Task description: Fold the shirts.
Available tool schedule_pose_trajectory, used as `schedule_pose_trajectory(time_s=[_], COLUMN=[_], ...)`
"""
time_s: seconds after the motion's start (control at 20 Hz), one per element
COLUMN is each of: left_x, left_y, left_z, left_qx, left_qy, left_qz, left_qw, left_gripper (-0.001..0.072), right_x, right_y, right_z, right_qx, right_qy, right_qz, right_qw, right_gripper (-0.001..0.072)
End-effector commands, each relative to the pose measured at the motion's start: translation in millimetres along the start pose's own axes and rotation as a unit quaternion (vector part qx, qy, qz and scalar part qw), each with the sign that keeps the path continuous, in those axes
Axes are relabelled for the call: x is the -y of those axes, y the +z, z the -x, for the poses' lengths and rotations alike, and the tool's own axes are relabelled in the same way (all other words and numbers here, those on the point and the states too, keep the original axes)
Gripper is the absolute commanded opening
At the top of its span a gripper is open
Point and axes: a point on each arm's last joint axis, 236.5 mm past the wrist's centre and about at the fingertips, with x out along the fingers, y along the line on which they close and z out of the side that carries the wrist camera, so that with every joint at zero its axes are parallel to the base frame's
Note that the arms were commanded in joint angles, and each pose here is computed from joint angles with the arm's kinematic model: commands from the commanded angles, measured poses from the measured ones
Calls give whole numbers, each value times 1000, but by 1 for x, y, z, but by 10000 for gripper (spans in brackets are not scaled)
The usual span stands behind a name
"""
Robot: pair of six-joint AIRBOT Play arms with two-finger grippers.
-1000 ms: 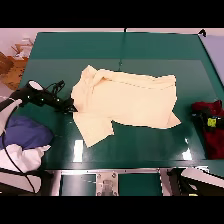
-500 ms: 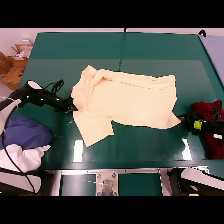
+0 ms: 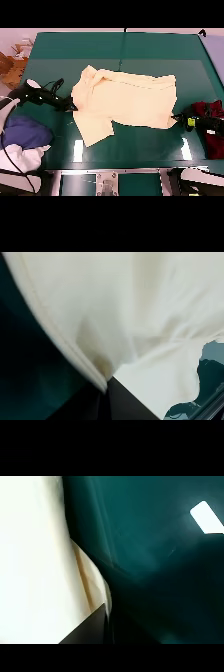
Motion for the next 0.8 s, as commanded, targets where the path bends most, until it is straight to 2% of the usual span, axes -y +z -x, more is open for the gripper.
schedule_pose_trajectory(time_s=[0.0, 0.1, 0.25, 0.35, 0.45, 0.5, 0.6, 0.7, 0.75], left_x=[33, 84, 190, 271, 347, 378, 419, 437, 436], left_y=[19, 43, 55, 32, -18, -52, -113, -154, -163], left_z=[37, 98, 222, 316, 404, 440, 488, 512, 519], left_qx=[38, 112, 264, 380, 490, 534, 597, 636, 648], left_qy=[-2, 4, 20, 31, 38, 45, 50, 49, 57], left_qz=[-49, -120, -243, -327, -397, -427, -462, -472, -467], left_qw=[998, 986, 933, 865, 775, 728, 654, 608, 599], left_gripper=[26, 26, 26, 26, 27, 27, 27, 27, 27], right_x=[-67, -146, -281, -354, -407, -425, -449, -454, -452], right_y=[22, 47, 46, 13, -32, -57, -107, -136, -143], right_z=[36, 93, 218, 302, 380, 414, 475, 506, 513], right_qx=[6, 63, 198, 292, 391, 438, 523, 581, 600], right_qy=[66, 127, 204, 232, 241, 243, 244, 219, 203], right_qz=[40, 112, 262, 348, 412, 434, 458, 467, 469], right_qw=[997, 984, 922, 860, 787, 749, 676, 629, 616], right_gripper=[13, 13, 14, 13, 13, 13, 13, 13, 13])
